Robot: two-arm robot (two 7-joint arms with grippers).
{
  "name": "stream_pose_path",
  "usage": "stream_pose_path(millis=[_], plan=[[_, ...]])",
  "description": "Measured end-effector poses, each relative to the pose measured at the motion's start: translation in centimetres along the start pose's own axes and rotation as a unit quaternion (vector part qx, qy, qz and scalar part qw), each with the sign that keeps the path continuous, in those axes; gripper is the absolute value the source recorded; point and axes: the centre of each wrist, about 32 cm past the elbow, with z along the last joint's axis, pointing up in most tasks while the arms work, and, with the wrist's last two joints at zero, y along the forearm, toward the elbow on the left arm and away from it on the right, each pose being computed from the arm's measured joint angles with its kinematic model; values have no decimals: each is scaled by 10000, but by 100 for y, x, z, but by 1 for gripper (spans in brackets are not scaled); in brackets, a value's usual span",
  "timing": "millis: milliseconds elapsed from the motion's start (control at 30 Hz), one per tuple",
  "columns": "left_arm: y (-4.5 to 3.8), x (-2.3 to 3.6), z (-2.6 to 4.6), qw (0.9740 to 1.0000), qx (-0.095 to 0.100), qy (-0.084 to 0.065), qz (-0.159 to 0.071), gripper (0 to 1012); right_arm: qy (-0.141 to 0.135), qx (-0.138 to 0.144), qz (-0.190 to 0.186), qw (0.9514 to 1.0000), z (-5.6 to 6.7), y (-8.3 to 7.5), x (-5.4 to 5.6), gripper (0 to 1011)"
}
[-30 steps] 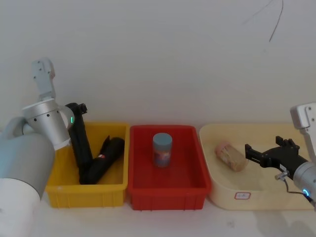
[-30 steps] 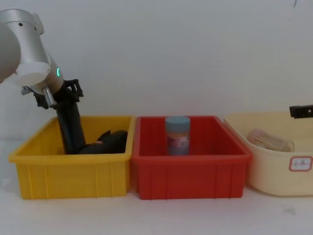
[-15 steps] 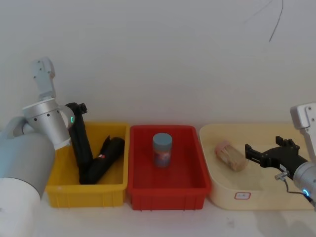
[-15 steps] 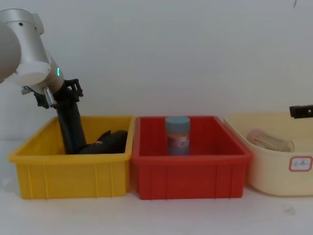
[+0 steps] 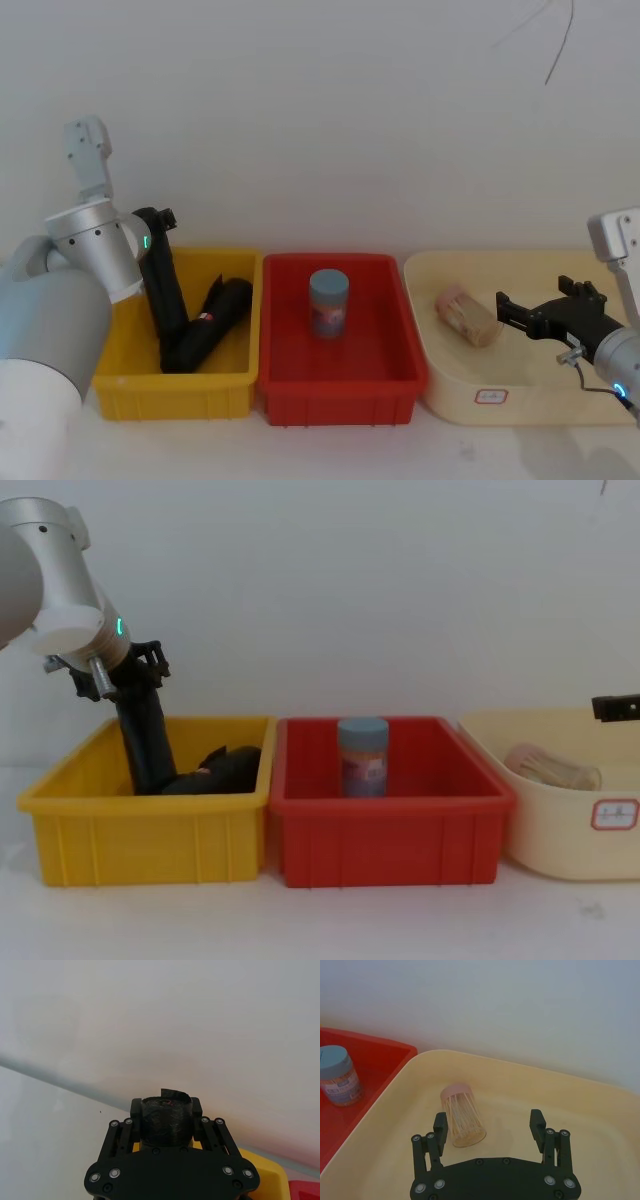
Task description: Pick up the garbage bag with the one hand and transfer it to the other hand.
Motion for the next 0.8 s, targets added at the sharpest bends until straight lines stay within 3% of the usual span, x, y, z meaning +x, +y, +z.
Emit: stream_pose_path(millis=[800], plan=[[0,0,1,10000,-1,0,0,539,0,0,0,10000,0,0,0,1001]])
